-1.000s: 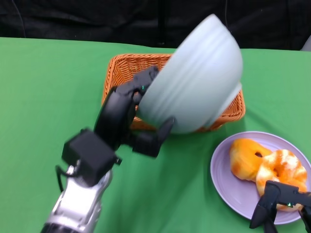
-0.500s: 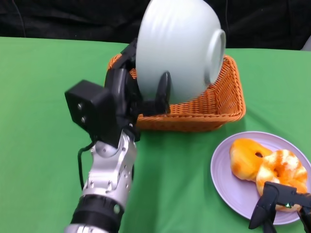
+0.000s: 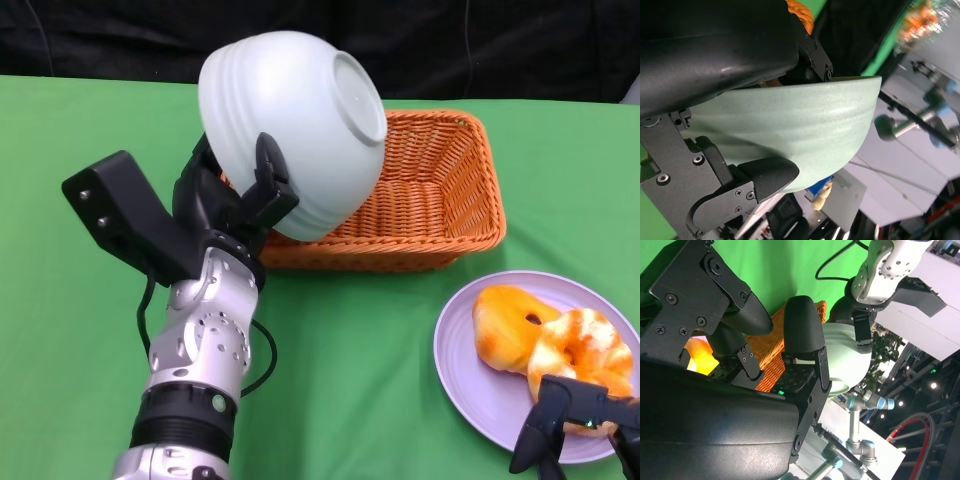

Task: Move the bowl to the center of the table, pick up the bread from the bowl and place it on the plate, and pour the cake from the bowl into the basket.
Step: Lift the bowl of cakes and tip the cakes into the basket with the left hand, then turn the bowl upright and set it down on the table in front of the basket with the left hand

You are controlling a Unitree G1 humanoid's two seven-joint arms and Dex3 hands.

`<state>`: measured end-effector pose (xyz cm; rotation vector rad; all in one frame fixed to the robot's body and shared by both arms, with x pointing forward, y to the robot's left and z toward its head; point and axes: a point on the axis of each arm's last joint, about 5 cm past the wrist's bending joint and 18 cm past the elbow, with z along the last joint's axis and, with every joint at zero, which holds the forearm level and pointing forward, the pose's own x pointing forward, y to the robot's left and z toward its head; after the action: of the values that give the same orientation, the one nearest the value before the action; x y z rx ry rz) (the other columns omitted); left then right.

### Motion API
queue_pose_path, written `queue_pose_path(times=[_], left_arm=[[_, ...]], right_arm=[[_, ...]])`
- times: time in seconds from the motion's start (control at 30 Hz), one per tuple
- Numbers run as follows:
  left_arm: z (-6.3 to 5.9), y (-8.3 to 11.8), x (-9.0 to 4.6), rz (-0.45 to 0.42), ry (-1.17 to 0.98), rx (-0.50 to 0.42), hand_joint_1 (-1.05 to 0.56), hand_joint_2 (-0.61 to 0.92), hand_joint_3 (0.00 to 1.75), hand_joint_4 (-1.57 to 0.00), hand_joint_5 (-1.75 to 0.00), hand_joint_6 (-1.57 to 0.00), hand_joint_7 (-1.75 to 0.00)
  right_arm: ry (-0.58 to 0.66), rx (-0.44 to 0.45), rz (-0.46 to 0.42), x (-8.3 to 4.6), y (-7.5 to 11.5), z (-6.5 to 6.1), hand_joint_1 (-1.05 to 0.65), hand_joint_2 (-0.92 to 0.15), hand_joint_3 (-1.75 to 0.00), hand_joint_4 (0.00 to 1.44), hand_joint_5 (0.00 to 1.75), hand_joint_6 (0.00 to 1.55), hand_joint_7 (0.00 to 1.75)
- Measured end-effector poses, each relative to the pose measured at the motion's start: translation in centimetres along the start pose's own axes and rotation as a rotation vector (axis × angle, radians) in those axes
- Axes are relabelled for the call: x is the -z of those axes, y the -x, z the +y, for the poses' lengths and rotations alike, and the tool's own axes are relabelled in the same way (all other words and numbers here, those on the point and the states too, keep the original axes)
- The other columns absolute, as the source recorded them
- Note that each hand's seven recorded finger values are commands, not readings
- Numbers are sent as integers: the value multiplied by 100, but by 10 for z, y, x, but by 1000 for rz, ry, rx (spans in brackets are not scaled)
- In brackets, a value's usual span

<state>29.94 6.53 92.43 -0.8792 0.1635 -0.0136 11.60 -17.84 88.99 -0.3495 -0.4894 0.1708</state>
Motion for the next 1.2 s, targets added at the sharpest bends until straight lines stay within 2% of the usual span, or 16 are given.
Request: queue_pose_path(times=[0.33, 0.5, 0.83, 1.07, 1.2], left_arm=[[4, -1, -1, 89, 160, -72, -21, 31, 170, -110, -175, -83, -175], [6, -1, -1, 124, 247, -64, -22, 33, 169, -110, -175, -81, -175], [4, 0, -1, 103, 292, 156, -26, 24, 174, -109, -175, -88, -175], [-7, 0, -10, -12, 156, 285, -21, 31, 173, -110, -175, -90, -175], [-12, 3, -13, -65, 64, 349, -17, 28, 172, -109, -175, -89, -175]], right_arm=[[-3, -2, 3, 0, 0, 1, -7, -15, -175, 92, 175, 85, 148], [-4, -3, 6, 0, 0, 1, -7, -15, -175, 92, 175, 85, 148], [-3, -3, 7, 0, 0, 1, -7, -15, -175, 92, 175, 85, 148], [-1, -2, 7, 0, 0, 0, -7, -15, -175, 92, 175, 85, 148], [-1, -2, 6, 0, 0, 0, -7, -15, -175, 92, 175, 85, 148]])
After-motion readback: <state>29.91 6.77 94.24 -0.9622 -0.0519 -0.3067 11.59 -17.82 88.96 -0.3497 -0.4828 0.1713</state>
